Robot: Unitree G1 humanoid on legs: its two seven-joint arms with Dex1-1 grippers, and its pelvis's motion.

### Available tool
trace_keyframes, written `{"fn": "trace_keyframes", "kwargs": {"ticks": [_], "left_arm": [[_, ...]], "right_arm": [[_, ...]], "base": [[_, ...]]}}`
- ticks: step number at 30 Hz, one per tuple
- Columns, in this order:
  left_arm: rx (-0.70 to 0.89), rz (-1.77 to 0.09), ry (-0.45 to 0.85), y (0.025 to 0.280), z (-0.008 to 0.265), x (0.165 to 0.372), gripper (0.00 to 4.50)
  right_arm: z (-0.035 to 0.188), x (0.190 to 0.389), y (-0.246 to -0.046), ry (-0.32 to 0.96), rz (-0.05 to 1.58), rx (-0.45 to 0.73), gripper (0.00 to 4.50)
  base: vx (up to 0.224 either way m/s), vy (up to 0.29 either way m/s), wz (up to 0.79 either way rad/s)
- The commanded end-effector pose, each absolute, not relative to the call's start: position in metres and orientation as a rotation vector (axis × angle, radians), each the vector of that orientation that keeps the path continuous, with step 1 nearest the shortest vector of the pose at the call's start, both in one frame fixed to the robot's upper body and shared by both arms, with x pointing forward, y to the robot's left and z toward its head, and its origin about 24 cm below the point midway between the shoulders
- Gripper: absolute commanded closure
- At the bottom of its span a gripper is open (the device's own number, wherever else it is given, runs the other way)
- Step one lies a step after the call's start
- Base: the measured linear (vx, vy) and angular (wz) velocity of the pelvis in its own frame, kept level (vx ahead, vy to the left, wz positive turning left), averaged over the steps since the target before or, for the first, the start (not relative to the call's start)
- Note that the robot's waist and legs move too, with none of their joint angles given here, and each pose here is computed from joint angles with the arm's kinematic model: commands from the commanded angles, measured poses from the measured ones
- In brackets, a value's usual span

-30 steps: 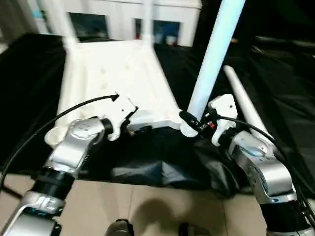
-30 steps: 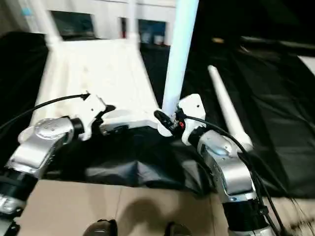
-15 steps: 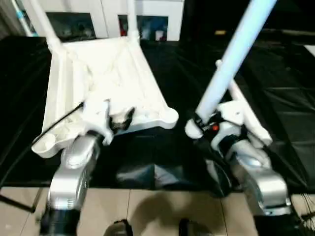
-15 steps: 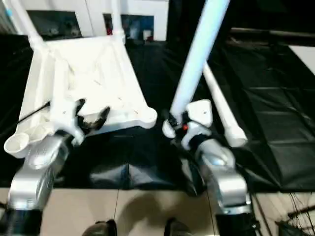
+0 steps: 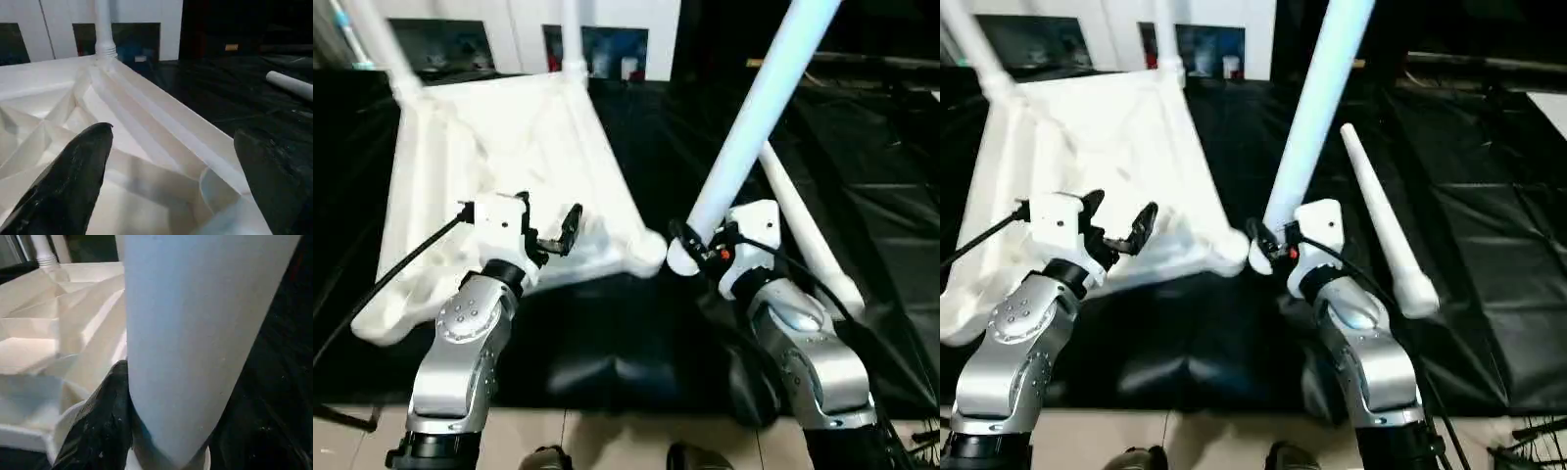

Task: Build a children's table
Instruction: Move to table, then insert table leg to table base

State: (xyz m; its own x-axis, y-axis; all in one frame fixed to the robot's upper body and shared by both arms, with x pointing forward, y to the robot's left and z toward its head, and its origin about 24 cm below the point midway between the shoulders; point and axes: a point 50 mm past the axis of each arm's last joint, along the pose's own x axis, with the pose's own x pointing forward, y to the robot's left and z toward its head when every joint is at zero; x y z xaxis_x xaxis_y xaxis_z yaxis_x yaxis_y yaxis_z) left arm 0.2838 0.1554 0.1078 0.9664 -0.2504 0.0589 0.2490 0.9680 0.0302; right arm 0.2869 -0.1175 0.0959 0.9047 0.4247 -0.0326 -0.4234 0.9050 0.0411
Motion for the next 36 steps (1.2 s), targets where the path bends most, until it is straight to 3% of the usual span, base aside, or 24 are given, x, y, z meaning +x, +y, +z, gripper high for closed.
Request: {"fn": "trace_keyframes", "kwargs": {"ticks": [1,10,19,26,32,36], "left_arm": [[0.029,-0.267,-0.056,0.152,0.108,0.283,0.07],[0.032,-0.301,-0.046,0.147,0.108,0.283,0.07],[0.060,-0.374,-0.024,0.142,0.103,0.280,0.07],[0.082,-0.603,0.044,0.131,0.099,0.279,0.07],[0.235,-0.834,0.108,0.131,0.101,0.295,0.07],[0.400,-0.981,0.220,0.142,0.099,0.312,0.07]], "right_arm": [[0.099,0.286,-0.120,0.027,0.429,0.025,2.64],[0.100,0.287,-0.120,0.020,0.426,0.013,2.64],[0.100,0.287,-0.120,0.016,0.423,-0.001,2.64],[0.101,0.289,-0.122,0.015,0.427,-0.010,2.64],[0.105,0.293,-0.132,0.007,0.437,-0.052,2.64],[0.110,0.291,-0.142,0.013,0.508,-0.087,2.64]], "base": [[0.123,-0.005,-0.01],[0.113,0.009,0.10],[-0.064,-0.020,0.02],[-0.141,-0.027,0.01],[-0.066,-0.015,-0.01],[0.000,0.000,0.00]]}}
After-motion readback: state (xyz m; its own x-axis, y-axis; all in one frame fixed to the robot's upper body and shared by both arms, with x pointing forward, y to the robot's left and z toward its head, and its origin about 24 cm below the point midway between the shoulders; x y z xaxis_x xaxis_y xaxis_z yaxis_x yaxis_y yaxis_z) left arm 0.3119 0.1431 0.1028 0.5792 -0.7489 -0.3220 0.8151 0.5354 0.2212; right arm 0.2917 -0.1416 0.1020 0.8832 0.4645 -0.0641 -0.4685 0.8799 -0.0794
